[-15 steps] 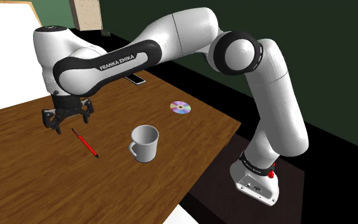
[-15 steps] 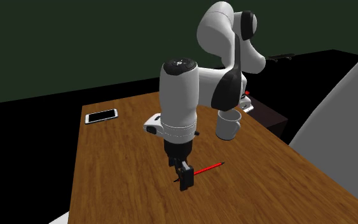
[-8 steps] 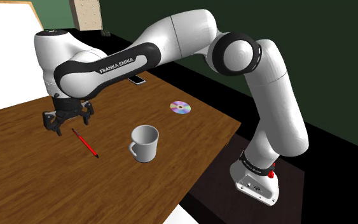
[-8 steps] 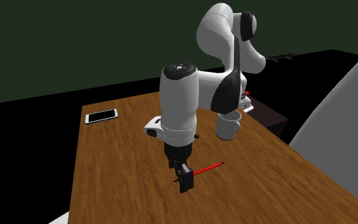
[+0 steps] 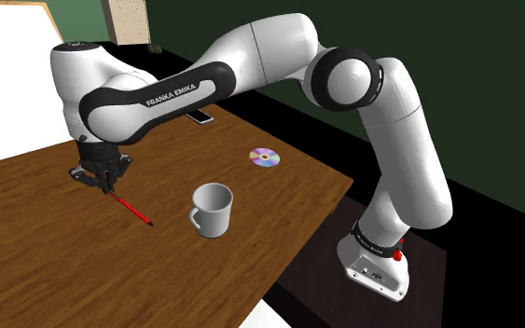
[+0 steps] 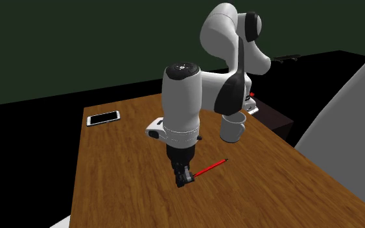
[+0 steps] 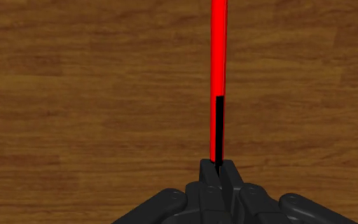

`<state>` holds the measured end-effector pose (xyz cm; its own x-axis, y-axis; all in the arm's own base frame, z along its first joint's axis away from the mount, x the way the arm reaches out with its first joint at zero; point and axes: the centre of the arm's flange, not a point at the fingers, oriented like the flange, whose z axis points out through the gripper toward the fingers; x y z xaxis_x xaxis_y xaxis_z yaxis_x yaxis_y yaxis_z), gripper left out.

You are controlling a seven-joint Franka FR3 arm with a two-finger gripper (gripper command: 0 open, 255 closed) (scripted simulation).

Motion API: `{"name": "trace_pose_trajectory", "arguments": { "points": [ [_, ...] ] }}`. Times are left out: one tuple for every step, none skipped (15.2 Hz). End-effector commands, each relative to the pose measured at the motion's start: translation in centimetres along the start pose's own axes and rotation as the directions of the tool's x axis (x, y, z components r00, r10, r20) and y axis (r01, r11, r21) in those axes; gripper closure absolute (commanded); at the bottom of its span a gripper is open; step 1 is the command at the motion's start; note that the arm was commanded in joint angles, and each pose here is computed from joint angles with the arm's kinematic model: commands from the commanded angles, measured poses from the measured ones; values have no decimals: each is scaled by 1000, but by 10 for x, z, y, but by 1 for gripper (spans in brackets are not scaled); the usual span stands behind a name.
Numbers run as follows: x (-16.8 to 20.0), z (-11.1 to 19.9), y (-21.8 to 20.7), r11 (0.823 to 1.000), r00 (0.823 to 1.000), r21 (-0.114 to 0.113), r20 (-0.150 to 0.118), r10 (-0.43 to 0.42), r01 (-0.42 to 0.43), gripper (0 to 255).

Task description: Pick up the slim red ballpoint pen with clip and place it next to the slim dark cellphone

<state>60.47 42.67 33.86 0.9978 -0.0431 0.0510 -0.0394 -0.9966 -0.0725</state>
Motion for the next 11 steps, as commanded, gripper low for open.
{"name": "trace_pose_trajectory", "arguments": {
  "points": [
    [-1,3,-1,1000,1000,-1,5,-2,2,255],
    [-1,3,-1,1000,1000,-1,5,-2,2,255],
    [-2,2,-1,1000,1000,-1,5,-2,2,255],
    [-2,-3,-1,1000,1000,-1,5,-2,2,255],
    [-2,-8,-2,1000,1000,-1,5,-2,2,255],
    [-1,-14,-2,1000,1000,-1,5,-2,2,255],
    [-1,-19,-2,1000,1000,-1,5,-2,2,255],
    [-1,-24,-3,1000,1000,-1,5,-2,2,255],
    [0,-30,-3,1000,1000,-1,5,-2,2,255],
    [0,-35,-4,1000,1000,-1,5,-2,2,255],
    [0,-40,-4,1000,1000,-1,5,-2,2,255]
  ]
}}
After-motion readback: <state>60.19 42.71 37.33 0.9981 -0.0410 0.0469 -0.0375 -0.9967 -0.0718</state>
